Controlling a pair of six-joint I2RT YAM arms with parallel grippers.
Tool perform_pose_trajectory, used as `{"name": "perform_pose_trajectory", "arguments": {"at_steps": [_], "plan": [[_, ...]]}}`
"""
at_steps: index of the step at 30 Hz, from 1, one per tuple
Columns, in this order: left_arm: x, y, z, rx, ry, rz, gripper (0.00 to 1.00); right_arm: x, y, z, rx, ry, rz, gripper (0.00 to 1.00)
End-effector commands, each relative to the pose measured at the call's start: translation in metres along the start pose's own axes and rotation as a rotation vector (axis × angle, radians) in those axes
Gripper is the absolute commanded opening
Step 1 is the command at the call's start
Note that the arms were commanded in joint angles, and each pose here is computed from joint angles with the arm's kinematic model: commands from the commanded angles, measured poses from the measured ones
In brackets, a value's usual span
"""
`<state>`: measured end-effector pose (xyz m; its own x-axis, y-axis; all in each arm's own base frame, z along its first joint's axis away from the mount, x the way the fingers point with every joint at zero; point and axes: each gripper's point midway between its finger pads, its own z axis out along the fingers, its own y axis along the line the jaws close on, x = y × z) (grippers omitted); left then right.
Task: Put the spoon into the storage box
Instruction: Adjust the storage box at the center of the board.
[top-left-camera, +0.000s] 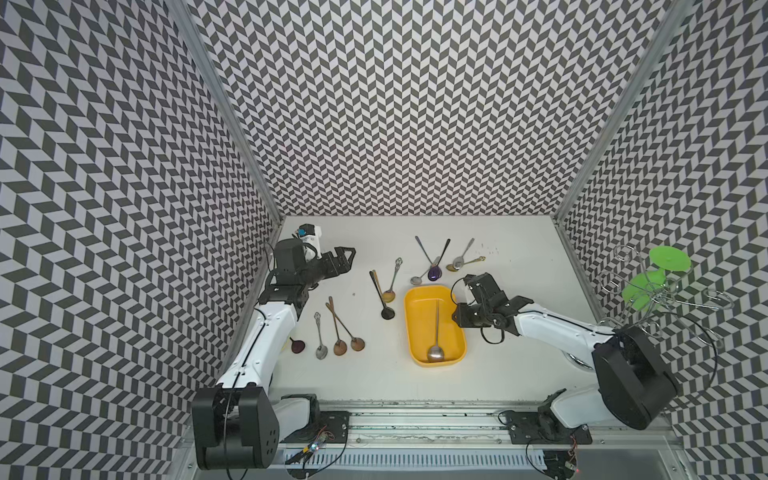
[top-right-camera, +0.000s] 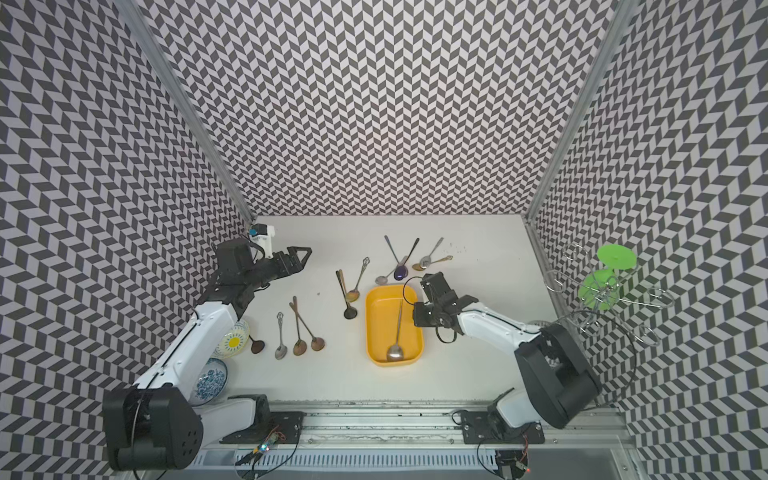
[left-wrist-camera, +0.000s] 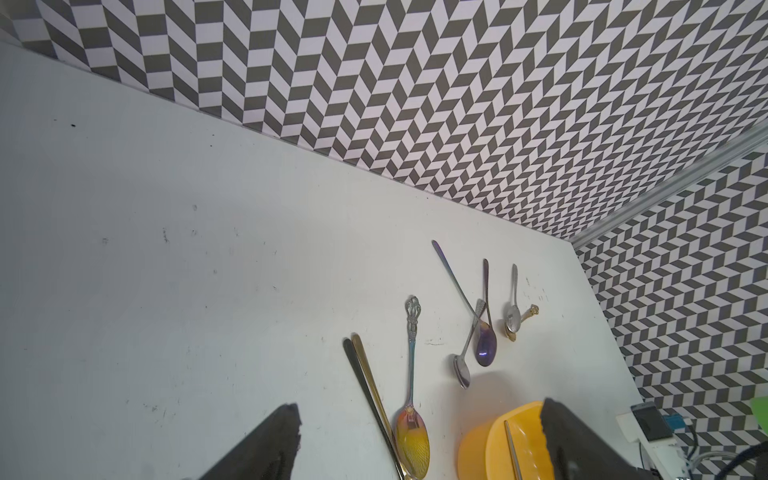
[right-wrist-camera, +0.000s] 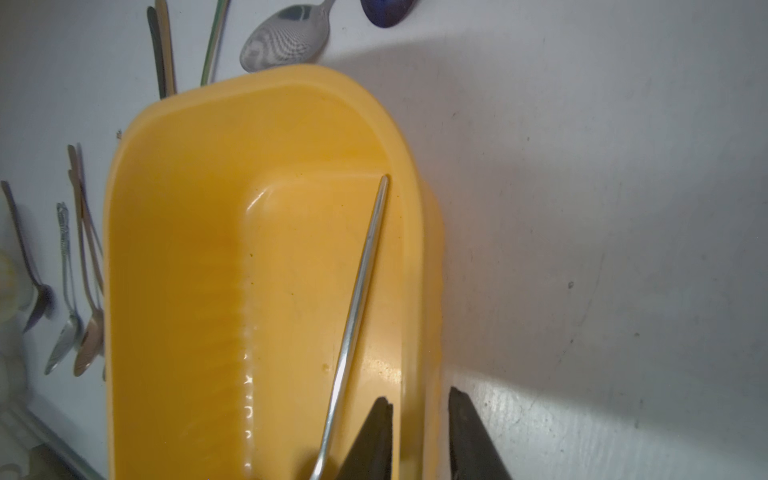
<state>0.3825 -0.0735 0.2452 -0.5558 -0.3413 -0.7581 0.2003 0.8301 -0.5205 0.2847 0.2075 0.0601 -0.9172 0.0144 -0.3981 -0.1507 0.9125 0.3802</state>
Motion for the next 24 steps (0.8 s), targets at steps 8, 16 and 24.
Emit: {"name": "perform_pose_trajectory", "arguments": {"at_steps": [8,16,24], "plan": [[-0.010,-0.006,-0.007,0.016,-0.047,0.038,0.95,-0.043,0.017,0.010,-0.007,-0.090,-0.016,0.14],[-0.008,-0.004,-0.006,0.011,-0.043,0.035,0.95,-0.059,0.020,0.023,0.025,-0.082,-0.036,0.06],[-0.008,-0.004,-0.006,0.011,-0.042,0.033,0.95,-0.060,0.022,0.026,0.025,-0.068,-0.029,0.07]]}}
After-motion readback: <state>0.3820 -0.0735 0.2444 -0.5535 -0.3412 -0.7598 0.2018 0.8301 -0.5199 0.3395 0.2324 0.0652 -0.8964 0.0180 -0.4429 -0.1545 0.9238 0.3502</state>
